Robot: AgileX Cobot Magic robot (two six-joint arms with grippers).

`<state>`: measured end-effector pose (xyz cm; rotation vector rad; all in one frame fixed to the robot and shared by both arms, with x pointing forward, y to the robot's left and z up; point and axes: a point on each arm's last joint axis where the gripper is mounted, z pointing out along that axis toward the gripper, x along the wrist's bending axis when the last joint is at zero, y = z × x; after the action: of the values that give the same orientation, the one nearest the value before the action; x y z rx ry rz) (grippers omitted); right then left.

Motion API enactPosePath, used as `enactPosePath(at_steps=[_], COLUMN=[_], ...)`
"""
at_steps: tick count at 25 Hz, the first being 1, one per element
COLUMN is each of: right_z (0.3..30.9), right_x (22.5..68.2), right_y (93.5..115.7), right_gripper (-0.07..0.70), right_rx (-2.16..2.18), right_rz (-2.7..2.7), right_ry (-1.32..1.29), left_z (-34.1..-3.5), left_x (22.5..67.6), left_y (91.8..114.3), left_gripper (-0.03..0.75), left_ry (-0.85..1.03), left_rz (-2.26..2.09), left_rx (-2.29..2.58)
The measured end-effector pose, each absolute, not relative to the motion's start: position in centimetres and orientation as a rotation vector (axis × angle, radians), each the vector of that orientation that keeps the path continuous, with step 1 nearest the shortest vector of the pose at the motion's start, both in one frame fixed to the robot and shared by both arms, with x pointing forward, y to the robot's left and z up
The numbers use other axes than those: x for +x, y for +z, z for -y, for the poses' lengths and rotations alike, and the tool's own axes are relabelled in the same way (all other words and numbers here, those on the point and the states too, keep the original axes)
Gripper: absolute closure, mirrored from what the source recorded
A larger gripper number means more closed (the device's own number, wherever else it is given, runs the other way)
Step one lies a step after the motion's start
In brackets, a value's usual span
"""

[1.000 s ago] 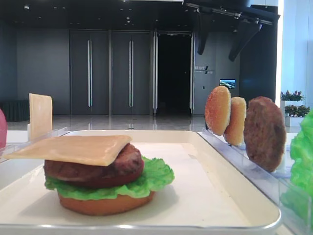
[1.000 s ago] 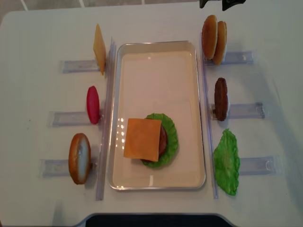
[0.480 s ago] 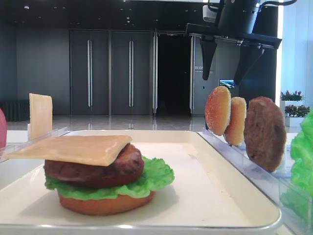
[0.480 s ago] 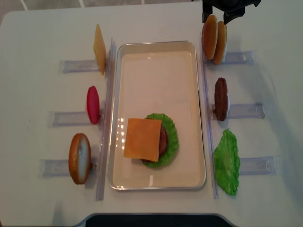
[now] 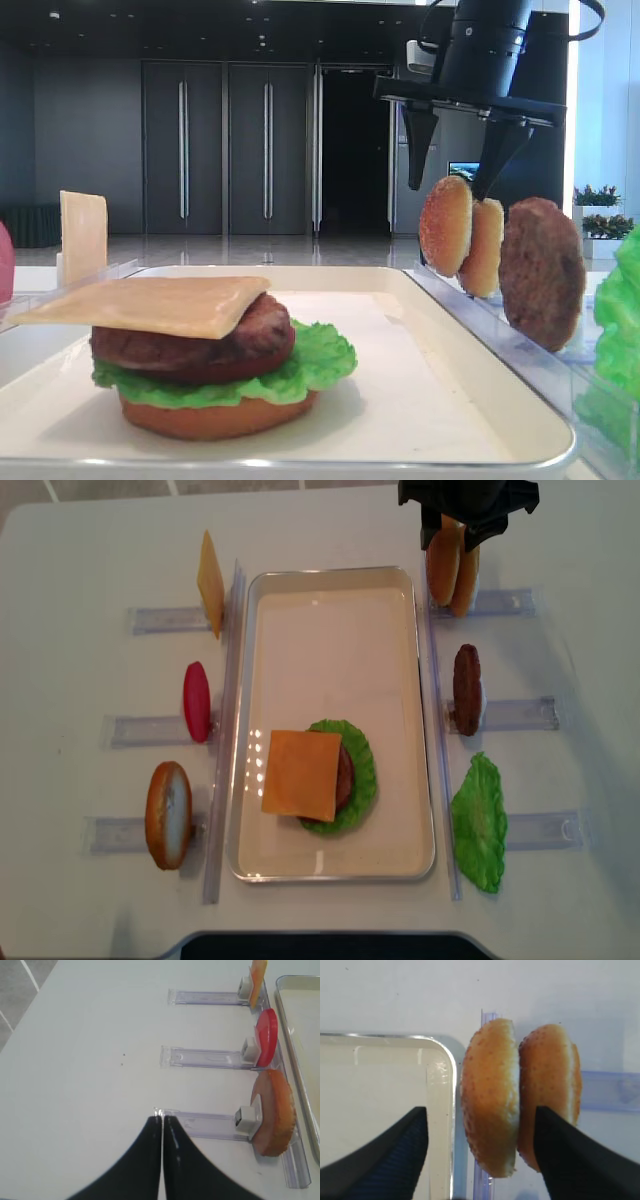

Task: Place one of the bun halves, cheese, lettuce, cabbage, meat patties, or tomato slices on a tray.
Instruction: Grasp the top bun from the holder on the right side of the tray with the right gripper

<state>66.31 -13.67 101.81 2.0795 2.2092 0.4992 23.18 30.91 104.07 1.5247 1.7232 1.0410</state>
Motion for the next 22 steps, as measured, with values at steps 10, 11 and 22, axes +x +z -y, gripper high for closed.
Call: enactPosePath(at_steps=[10,11,22], right_z=[13.71,13.73,13.71], right_x=[66.25,66.25,66.19], right_y=[101.66,101.62,101.6], right_gripper=[0.292,0.311,0.437], right_rx=[2.079,2.076,2.072], right_rz=[-2.219,-2.221,-2.229], right_ry=[0.48,0.474,0.466], left_z=[-30.91,-30.91,-30.91], left_x=[23.18,23.18,23.18], left_y=[104.07,104.07,104.07], left_gripper=[0.715,0.715,0.715], left_ry=[1.041,1.041,1.041], left_rz=[-1.723,-1.723,-1.723], left_rx=[1.525,1.525,1.525])
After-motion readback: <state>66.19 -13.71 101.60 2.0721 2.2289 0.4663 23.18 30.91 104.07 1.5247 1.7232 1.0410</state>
